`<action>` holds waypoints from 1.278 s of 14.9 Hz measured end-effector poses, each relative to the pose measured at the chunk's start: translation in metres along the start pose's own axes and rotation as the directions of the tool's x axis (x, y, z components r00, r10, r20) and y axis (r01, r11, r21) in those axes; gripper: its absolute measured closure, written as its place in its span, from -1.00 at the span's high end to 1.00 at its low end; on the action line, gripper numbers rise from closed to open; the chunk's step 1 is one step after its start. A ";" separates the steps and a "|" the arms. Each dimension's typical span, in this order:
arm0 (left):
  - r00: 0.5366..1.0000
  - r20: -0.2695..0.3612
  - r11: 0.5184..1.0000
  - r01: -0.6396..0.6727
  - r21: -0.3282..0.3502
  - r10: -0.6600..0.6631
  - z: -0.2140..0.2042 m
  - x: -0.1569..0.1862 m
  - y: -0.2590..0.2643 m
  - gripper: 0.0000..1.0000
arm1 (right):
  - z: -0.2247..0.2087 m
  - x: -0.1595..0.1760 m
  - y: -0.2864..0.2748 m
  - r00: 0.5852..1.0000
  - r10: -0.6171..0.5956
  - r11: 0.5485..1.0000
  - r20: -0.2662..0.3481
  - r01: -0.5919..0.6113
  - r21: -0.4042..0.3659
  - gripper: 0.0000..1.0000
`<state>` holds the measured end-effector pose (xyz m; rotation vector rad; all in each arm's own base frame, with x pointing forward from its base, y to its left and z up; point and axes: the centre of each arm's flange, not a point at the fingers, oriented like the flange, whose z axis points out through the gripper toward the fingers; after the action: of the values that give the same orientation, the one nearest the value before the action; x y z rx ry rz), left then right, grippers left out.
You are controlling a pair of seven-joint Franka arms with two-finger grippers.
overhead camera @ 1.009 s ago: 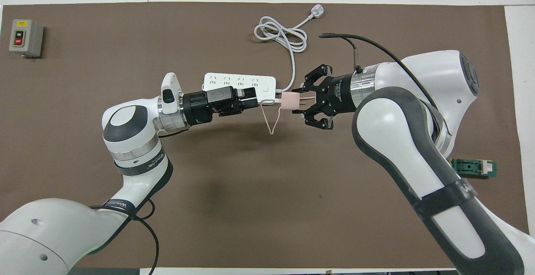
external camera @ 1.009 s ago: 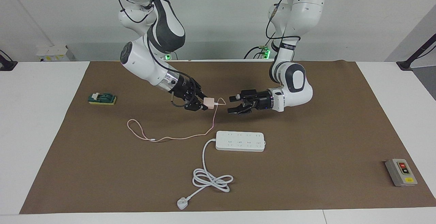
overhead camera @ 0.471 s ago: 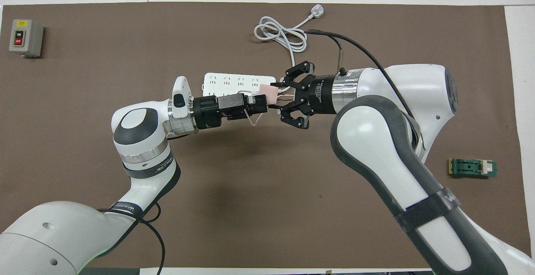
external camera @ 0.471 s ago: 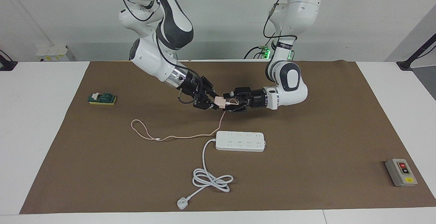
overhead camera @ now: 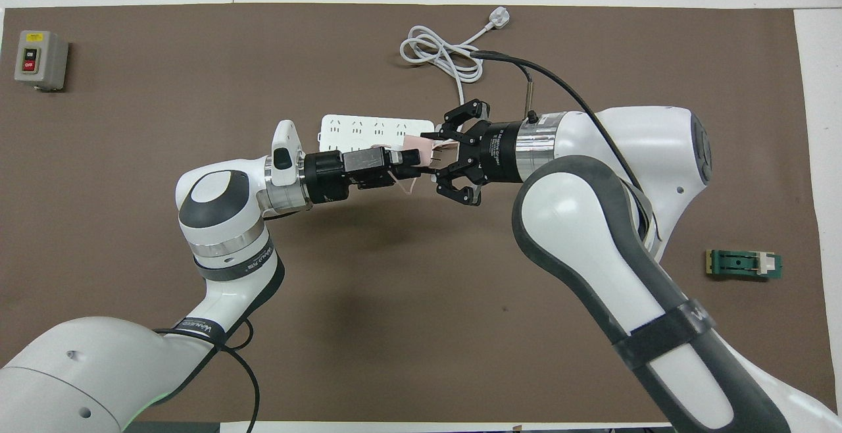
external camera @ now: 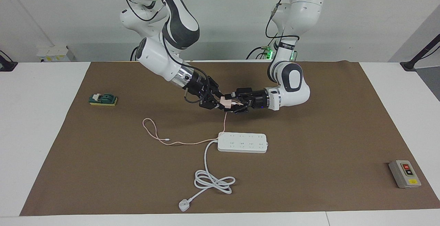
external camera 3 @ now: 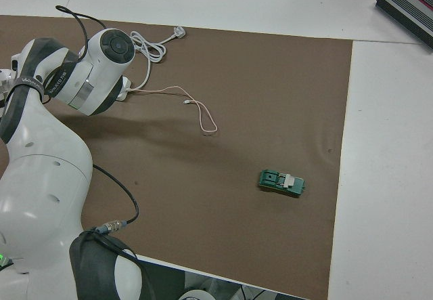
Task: Plug charger into power strip
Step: 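Push the charger prongs into the power strip socket with the right gripper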
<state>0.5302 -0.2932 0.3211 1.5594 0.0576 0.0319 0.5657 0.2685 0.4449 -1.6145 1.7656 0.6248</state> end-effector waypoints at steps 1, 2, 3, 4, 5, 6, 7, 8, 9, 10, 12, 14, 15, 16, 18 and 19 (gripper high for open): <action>1.000 0.000 1.000 -0.003 0.000 0.003 0.000 0.000 0.000 1.00 | 0.000 0.000 0.000 1.000 0.000 1.000 0.000 0.000 0.000 -0.04; 1.000 0.001 1.000 -0.005 0.000 0.005 0.000 0.000 0.000 1.00 | 0.000 0.000 0.000 1.000 0.000 1.000 0.000 0.000 0.000 -0.04; 1.000 0.001 1.000 -0.006 0.000 0.006 0.001 0.000 0.000 1.00 | 0.000 0.000 0.000 1.000 0.000 1.000 0.000 0.000 0.000 -0.04; 1.000 0.001 1.000 -0.007 -0.001 0.007 0.001 0.000 0.001 1.00 | 0.000 0.000 0.000 1.000 0.001 1.000 0.000 -0.001 0.000 -0.04; 1.000 0.001 1.000 -0.009 -0.002 0.009 0.001 0.000 0.003 1.00 | 0.000 0.000 0.000 1.000 0.001 1.000 0.000 -0.001 0.000 -0.04; 1.000 0.001 1.000 -0.013 -0.003 0.013 0.001 0.000 0.005 1.00 | 0.000 0.000 0.000 1.000 0.001 1.000 -0.001 -0.001 -0.001 -0.04; 1.000 0.000 1.000 -0.018 -0.005 0.018 0.000 0.000 0.008 1.00 | 0.000 0.001 0.000 1.000 0.001 1.000 -0.001 -0.001 -0.001 -0.04; 1.000 0.000 1.000 -0.023 -0.008 0.023 0.000 0.001 0.011 1.00 | 0.000 0.001 0.000 1.000 0.001 1.000 -0.001 -0.001 -0.001 -0.04; 1.000 -0.001 1.000 -0.028 -0.010 0.028 0.000 0.001 0.014 1.00 | 0.000 0.001 0.000 1.000 0.001 1.000 -0.001 -0.001 -0.001 -0.04; 0.999 -0.001 0.999 -0.032 -0.012 0.032 0.000 0.001 0.017 1.00 | 0.000 0.001 0.000 1.000 0.001 1.000 -0.001 -0.001 -0.001 -0.04; 0.999 -0.002 0.999 -0.035 -0.012 0.035 -0.001 0.001 0.019 1.00 | 0.000 0.001 0.000 1.000 0.001 1.000 -0.001 -0.001 -0.001 -0.04; 0.999 -0.002 0.999 -0.035 -0.012 0.035 -0.001 0.001 0.019 1.00 | 0.000 0.001 0.000 1.000 0.001 1.000 -0.001 -0.001 -0.001 -0.04; 0.999 -0.002 0.999 -0.035 -0.012 0.035 -0.001 0.001 0.019 1.00 | 0.001 0.000 0.001 1.000 -0.004 1.000 -0.001 0.004 -0.002 -0.04; 0.999 -0.002 0.999 -0.035 -0.012 0.035 -0.001 0.001 0.019 0.96 | 0.002 -0.001 0.002 1.000 -0.016 1.000 0.000 0.016 -0.006 -0.04; 0.999 -0.005 0.999 -0.035 -0.010 0.035 -0.002 0.002 0.018 0.72 | 0.006 -0.003 0.006 0.999 -0.036 0.999 0.004 0.036 -0.031 -0.04; 0.999 -0.007 0.999 -0.035 -0.008 0.035 -0.002 0.002 0.018 0.47 | 0.008 -0.003 0.009 0.998 -0.056 0.997 0.010 0.056 -0.056 -0.04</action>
<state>0.5323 -0.2908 0.3393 1.5518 0.0355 0.0649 0.5580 0.2776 0.4413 -1.6912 1.7045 0.6597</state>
